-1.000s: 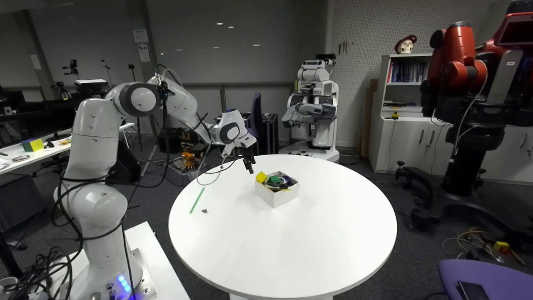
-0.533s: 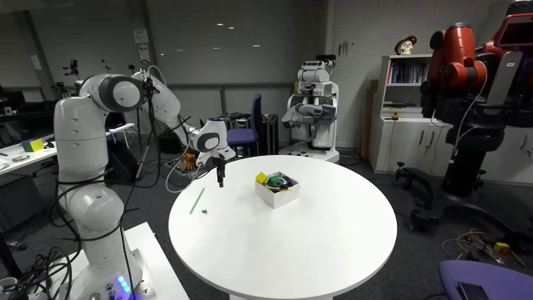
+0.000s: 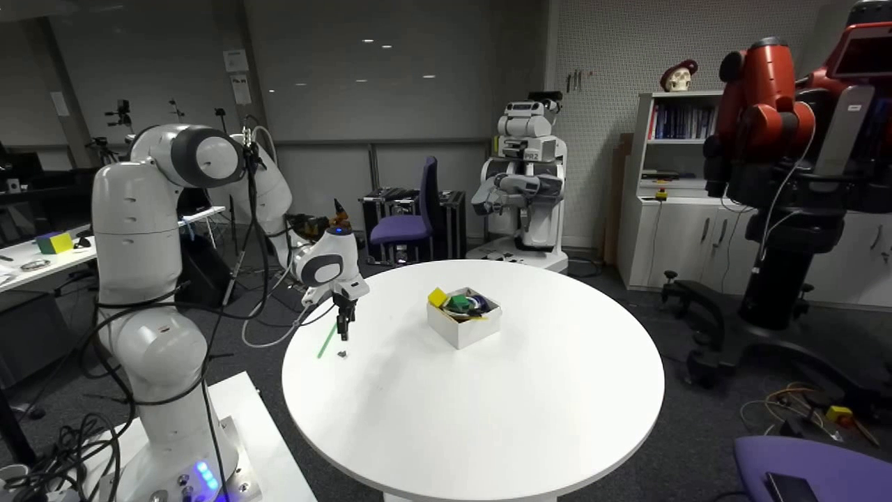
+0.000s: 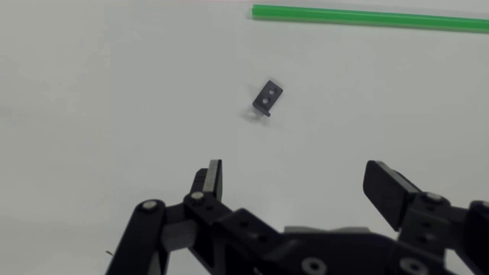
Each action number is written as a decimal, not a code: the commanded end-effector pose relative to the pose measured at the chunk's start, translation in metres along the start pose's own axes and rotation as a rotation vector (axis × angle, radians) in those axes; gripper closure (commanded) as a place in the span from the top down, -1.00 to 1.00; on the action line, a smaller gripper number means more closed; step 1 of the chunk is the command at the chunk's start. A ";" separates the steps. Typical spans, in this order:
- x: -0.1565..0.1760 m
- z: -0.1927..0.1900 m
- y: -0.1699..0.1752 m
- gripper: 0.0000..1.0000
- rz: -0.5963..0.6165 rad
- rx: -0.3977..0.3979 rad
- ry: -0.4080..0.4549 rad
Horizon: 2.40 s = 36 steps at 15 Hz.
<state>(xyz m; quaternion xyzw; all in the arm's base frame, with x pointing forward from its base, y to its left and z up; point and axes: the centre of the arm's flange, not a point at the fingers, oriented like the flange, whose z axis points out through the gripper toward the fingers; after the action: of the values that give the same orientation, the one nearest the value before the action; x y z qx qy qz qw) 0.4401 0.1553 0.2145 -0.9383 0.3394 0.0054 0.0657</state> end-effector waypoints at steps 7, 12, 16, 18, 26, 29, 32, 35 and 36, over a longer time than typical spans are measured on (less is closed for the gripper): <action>-0.041 0.048 0.034 1.00 -0.036 0.086 0.121; -0.046 0.063 0.025 1.00 -0.053 0.074 0.129; -0.046 0.068 0.021 1.00 -0.060 0.052 0.142; -0.045 0.070 0.018 1.00 -0.061 0.045 0.152; -0.046 0.080 0.011 1.00 -0.089 0.012 0.171; -0.047 0.082 0.009 1.00 -0.095 0.009 0.178; -0.047 0.082 0.007 0.32 -0.100 0.005 0.184; -0.046 0.080 0.005 -0.15 -0.099 0.005 0.189; -0.046 0.080 0.005 -0.30 -0.099 0.005 0.189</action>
<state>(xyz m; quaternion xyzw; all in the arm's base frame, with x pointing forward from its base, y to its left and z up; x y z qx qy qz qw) 0.4025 0.1856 0.1338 -0.9539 0.2854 -0.0844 0.0387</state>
